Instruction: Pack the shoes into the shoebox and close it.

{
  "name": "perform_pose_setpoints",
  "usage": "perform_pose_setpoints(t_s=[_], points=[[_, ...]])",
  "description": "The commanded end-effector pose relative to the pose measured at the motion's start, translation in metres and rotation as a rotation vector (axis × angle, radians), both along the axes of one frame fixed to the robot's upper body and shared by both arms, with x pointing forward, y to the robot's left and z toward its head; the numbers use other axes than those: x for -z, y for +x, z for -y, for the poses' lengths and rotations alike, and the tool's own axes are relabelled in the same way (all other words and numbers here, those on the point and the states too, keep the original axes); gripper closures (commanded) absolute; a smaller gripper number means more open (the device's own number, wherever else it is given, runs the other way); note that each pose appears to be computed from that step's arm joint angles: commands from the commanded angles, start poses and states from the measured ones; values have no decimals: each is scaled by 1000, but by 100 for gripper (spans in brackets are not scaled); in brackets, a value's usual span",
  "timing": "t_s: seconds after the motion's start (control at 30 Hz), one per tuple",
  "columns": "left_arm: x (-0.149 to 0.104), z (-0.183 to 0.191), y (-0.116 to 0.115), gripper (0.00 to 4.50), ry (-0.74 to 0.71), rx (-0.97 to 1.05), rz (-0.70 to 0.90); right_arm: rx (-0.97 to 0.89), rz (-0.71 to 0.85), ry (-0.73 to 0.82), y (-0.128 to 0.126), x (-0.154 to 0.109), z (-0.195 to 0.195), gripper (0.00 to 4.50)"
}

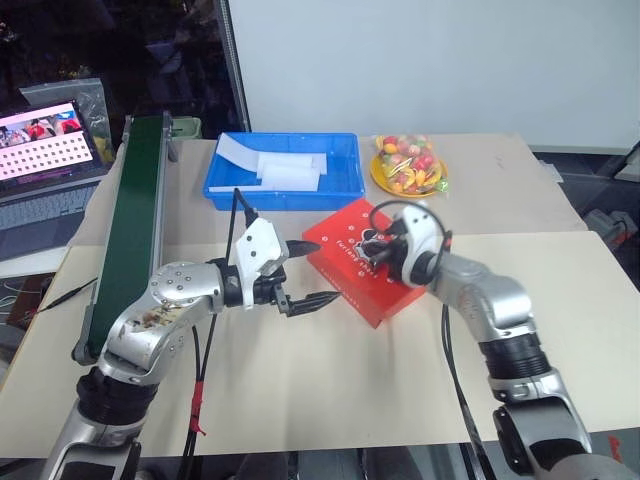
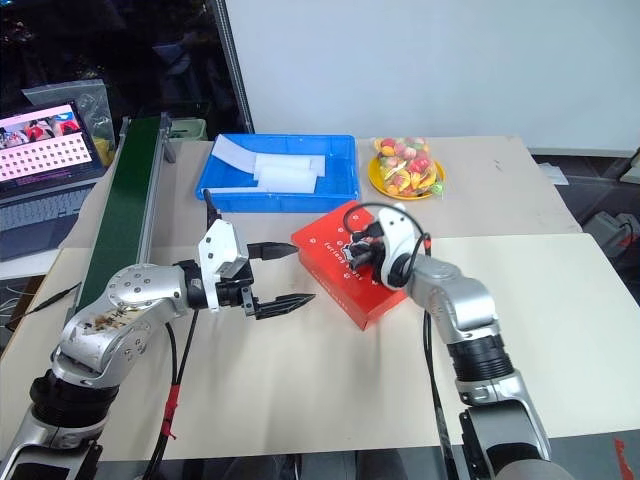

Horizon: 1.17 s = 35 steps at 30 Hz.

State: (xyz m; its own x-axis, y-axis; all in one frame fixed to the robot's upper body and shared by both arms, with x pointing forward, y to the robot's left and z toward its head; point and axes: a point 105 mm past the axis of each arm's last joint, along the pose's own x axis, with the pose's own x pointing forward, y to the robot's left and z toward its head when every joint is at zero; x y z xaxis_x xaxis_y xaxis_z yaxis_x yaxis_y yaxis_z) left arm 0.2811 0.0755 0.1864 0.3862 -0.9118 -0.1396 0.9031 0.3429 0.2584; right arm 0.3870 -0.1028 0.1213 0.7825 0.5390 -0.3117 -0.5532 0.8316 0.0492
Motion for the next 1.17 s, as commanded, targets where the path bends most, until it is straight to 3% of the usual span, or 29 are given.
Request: perform_pose_setpoints(t_s=[0.03, 0.33, 0.57, 0.67, 0.87, 1.17], points=[[-10, 0, -4, 0, -11, -3, 44, 32, -140, -75, -5, 44, 10, 448], [-6, -3, -2, 0, -34, -37, 27, 33, -67, 14, -5, 19, 6, 448], [-3, -21, 18, 0, -108, -224, 3, 54, 91, 339, -30, -55, 22, 448], [1, -38, 27, 0, -163, -387, -13, 219, 168, 426, -48, -80, 77, 448], [5, -64, 33, 0, -267, -607, -33, 610, 245, -44, -63, -66, 162, 448], [3, -100, 42, 0, -312, -793, 42, 697, 345, 23, -76, -68, 155, 448]])
